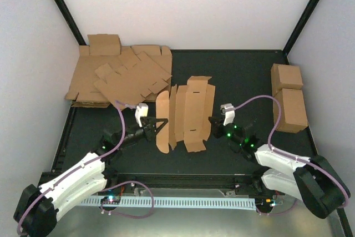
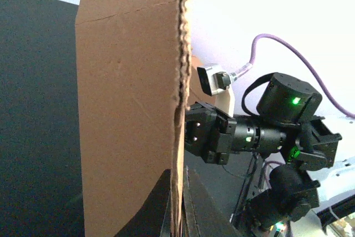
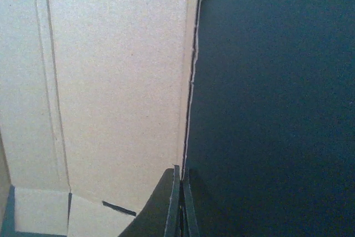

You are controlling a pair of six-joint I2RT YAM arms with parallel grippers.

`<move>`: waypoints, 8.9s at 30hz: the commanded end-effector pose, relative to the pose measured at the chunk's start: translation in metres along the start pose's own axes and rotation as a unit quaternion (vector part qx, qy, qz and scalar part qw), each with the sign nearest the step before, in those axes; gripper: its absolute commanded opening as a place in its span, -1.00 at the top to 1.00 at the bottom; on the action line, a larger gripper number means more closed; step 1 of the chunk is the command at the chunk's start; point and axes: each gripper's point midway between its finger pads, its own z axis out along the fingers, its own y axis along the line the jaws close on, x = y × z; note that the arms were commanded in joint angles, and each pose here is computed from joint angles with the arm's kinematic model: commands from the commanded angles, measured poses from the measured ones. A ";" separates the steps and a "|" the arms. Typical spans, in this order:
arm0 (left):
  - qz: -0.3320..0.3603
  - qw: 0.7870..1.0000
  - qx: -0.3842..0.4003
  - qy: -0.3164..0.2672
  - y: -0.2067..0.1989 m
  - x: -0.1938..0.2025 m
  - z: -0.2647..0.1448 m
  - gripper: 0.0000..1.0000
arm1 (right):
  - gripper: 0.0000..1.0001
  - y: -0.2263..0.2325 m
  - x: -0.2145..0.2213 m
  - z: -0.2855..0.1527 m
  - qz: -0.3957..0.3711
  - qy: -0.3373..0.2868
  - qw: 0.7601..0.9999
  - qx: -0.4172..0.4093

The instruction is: Fold the paper box

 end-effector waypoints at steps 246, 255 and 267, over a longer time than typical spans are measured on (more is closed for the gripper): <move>-0.013 0.911 -0.369 0.185 0.130 0.005 -0.001 -0.98 | -0.19 -0.038 -0.030 -0.026 0.142 0.216 0.946 0.195; -0.069 0.904 -0.338 0.252 0.154 0.030 0.015 -0.74 | -0.90 -0.079 -0.011 -0.061 0.128 0.199 0.928 0.289; -0.079 0.891 -0.337 0.293 0.181 0.050 0.033 0.26 | -0.86 -0.066 -0.040 -0.052 0.097 0.172 0.959 0.203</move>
